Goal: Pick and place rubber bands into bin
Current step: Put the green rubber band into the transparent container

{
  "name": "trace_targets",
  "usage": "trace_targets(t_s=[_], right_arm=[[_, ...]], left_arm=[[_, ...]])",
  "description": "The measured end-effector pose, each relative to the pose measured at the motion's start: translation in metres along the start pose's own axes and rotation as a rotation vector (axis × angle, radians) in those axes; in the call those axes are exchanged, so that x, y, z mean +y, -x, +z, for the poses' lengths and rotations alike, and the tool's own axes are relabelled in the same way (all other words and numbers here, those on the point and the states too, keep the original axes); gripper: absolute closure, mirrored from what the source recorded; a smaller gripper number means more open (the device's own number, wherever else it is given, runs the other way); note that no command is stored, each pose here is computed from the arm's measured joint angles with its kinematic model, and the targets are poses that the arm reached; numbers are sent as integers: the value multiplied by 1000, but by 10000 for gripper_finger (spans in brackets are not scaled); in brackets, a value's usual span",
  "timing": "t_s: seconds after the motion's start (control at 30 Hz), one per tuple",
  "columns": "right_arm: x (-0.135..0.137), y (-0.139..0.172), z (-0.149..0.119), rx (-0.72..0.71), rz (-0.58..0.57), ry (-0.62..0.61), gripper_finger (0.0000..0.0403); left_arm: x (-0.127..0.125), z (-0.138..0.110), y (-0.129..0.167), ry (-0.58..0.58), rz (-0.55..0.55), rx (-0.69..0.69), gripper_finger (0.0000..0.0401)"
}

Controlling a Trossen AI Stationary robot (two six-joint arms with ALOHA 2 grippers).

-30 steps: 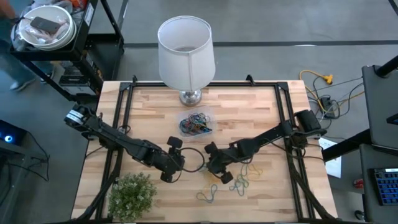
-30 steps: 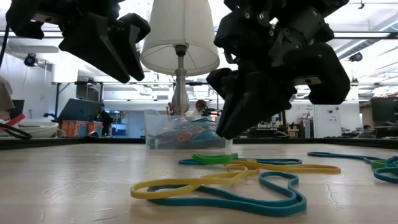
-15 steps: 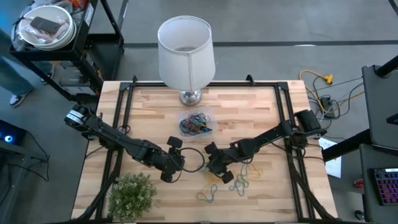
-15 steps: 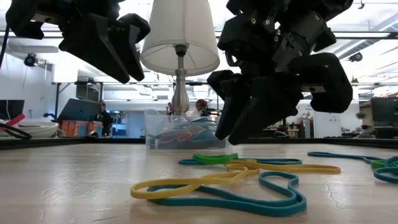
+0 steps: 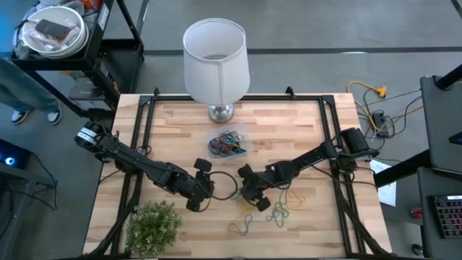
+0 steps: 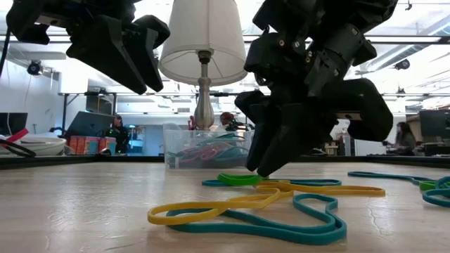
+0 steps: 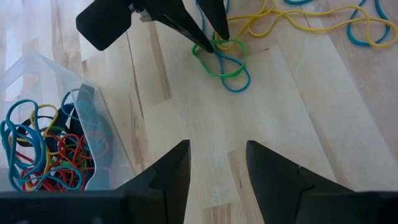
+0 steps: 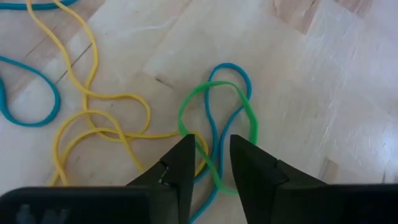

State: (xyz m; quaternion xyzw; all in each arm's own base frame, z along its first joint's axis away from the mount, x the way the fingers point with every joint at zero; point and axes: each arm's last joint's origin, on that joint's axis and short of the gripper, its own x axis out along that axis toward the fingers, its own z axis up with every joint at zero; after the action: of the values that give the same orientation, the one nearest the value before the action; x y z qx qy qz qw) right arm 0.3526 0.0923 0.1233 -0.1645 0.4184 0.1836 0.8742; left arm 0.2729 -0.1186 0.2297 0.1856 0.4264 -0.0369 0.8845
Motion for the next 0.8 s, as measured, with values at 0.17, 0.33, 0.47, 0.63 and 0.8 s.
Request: trace_targets(t_s=[0.17,0.33,0.47,0.63,0.8], right_arm=[[0,0,0,4,2,-36,331],[0,0,-1,7,4,-50,339],[1,0,-3,29,10,-54,340],[1,0,-3,30,10,-54,339],[1,0,-3,34,11,-53,349]], left_arm=[[0,0,0,0,0,1,261],[0,-1,0,-1,0,1,261],[0,0,0,0,0,1,261],[0,0,0,0,0,1,261],[0,0,0,0,0,1,261]])
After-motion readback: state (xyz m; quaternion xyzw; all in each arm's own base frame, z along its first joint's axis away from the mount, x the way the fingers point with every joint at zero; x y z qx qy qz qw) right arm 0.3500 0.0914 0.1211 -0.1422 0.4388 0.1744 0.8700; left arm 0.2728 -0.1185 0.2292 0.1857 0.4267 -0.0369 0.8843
